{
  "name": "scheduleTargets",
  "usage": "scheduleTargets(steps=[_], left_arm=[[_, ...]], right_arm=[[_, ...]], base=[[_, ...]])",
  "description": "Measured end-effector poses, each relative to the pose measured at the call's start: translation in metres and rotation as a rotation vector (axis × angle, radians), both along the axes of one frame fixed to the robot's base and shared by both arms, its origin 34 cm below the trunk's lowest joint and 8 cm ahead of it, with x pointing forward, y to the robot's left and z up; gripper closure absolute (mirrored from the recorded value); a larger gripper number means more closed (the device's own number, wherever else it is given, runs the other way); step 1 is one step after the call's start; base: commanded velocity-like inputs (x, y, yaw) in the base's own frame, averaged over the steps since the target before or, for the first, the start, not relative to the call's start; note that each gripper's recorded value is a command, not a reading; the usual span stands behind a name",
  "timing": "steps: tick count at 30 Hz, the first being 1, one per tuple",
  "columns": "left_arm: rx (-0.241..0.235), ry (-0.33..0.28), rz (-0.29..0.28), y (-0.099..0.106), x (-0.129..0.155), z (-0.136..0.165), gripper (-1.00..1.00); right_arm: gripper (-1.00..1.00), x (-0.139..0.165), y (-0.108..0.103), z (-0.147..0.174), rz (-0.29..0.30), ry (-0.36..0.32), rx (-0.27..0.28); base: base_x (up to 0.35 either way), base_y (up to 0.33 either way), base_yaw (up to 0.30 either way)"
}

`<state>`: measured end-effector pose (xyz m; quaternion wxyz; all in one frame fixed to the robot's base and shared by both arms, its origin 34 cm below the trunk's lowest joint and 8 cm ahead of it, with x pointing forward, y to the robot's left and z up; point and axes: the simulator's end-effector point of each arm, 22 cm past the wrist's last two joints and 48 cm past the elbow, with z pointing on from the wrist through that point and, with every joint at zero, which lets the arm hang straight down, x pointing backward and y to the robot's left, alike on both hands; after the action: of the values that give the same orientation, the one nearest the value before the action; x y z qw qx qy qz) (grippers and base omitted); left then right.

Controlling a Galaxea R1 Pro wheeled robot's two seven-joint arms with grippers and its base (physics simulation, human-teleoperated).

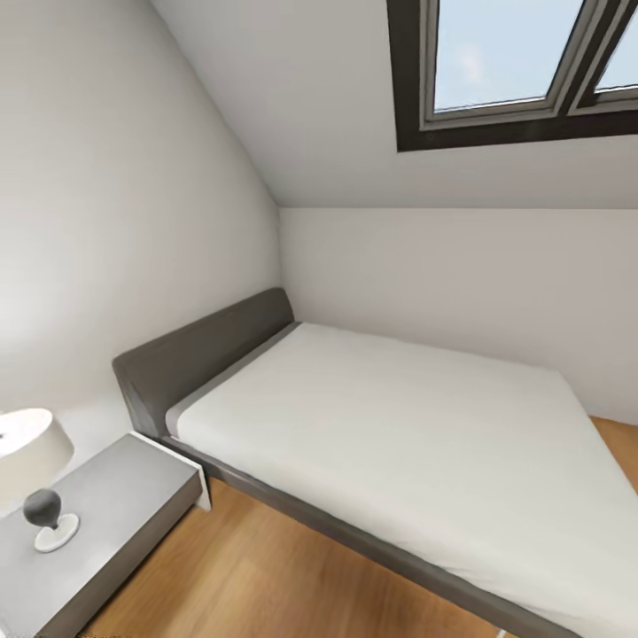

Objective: Attach the digital camera to the camera tripod in the bedroom.

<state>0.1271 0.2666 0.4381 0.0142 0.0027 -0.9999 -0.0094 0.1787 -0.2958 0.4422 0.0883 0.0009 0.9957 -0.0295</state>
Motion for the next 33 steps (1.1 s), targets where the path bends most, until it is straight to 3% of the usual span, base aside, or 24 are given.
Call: scheduleTargets(steps=[17, 33], left_arm=[[-0.001, -0.001, 0.0, -0.0005, 0.0001, 0.0001, -1.0], [-0.002, 0.0, 0.0, -0.0011, 0.0002, -0.0001, -1.0]], right_arm=[[-1.0, -0.0001, -0.0004, 0.0001, 0.0, 0.0, 0.0], [-1.0, 0.0, -0.0002, -0.0001, 0.0, 0.0, 0.0]], base=[[0.189, 0.151, 0.294], [0.025, 0.016, 0.294]])
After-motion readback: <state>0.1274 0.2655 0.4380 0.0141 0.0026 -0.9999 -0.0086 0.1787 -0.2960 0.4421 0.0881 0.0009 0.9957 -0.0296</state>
